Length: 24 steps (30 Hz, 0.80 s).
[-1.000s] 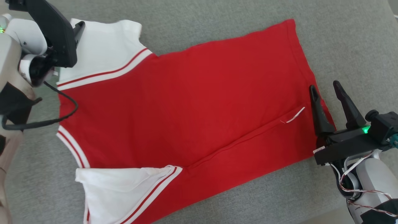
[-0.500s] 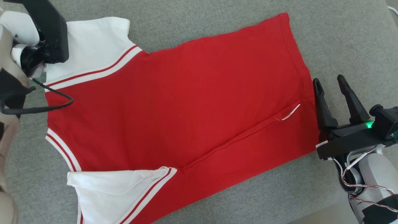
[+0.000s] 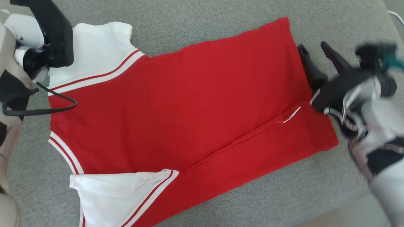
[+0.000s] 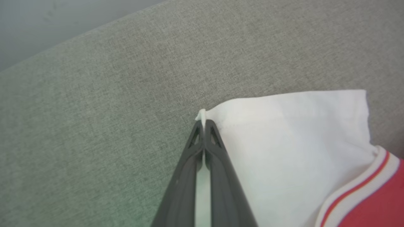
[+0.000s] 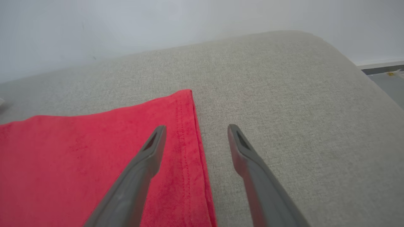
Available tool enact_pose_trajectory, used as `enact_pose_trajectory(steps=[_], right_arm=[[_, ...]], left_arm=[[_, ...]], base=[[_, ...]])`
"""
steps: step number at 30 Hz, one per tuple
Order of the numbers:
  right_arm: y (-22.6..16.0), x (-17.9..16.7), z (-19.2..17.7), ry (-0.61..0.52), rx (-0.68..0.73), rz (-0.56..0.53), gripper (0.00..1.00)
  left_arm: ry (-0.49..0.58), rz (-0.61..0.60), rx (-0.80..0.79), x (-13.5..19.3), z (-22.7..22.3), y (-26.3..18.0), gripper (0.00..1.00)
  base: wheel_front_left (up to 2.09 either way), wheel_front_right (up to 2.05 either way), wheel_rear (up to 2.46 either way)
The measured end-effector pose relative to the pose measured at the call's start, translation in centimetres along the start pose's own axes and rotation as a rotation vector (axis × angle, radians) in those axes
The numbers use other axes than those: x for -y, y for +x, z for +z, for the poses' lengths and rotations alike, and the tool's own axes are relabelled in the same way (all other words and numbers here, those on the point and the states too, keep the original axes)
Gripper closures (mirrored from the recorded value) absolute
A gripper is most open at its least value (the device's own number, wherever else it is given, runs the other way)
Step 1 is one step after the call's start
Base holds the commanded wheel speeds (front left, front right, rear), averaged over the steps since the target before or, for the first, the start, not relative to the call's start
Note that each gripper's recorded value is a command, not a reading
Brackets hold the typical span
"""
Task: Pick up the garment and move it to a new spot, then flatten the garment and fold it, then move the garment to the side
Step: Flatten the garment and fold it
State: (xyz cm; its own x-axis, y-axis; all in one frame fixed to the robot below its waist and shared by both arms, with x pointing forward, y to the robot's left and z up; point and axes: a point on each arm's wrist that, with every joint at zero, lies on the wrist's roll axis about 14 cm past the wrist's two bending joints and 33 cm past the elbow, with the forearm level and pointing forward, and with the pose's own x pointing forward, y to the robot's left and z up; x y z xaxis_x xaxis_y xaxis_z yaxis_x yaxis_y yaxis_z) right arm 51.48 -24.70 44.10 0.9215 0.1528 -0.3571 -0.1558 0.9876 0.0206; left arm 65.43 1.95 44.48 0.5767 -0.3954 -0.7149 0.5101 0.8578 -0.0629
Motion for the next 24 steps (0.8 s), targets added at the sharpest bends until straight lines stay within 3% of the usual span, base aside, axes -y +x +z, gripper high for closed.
enact_pose_trajectory(steps=[3, 9, 24], right_arm=[[1.8, 1.1, 0.7, -0.082, -0.144, -0.018, 0.0], [3.9, 1.5, 0.9, -0.139, -0.317, -0.053, 0.0], [6.3, 1.9, 1.4, -0.179, -0.387, -0.107, 0.0]], left_arm=[[0.008, 0.0, 0.008, 0.0, 0.5, -0.2, 1.0], [0.029, 0.005, 0.02, -0.4, 1.0, -0.5, 1.0], [0.067, 0.024, 0.031, -1.2, 1.1, -2.0, 1.0]], base=[[0.0, 0.0, 0.0], [0.0, 0.0, 0.0], [0.0, 0.0, 0.0]])
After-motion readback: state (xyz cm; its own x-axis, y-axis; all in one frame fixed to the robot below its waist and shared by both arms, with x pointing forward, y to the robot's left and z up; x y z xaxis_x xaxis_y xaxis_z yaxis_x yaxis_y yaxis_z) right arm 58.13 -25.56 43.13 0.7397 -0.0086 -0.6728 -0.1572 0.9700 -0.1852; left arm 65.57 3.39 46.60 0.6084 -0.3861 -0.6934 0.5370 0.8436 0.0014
